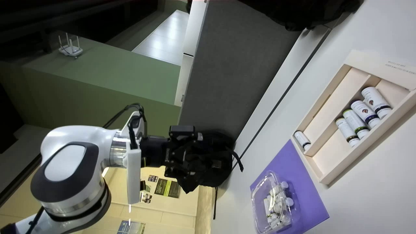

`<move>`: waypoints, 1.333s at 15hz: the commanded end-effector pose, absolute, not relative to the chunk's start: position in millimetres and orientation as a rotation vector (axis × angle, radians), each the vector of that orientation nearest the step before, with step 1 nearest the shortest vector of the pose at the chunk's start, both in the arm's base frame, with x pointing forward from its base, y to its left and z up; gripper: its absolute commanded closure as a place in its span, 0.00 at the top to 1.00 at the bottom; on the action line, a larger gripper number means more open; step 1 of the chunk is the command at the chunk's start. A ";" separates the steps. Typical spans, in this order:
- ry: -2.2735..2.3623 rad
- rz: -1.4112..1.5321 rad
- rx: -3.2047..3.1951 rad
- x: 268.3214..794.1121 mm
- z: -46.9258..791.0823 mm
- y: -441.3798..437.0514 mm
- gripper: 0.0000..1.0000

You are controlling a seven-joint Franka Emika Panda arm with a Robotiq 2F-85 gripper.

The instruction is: Pick the object in the upper segment of the box and put it on the table

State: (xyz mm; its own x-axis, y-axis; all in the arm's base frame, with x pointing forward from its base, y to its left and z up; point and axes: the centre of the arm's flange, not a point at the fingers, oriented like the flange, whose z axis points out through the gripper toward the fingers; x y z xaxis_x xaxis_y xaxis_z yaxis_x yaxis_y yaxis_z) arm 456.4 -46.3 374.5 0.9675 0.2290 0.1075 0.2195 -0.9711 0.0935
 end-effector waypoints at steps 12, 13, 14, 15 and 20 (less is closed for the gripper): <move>0.293 0.159 3.023 496.2 356.5 -110.2 1.00; 0.302 0.129 3.037 508.9 345.9 -126.8 1.00; 0.301 0.116 3.047 517.0 335.6 -140.2 1.00; 0.339 0.104 3.072 527.1 322.2 -157.7 1.00; 0.373 0.043 3.158 580.9 261.7 -220.7 1.00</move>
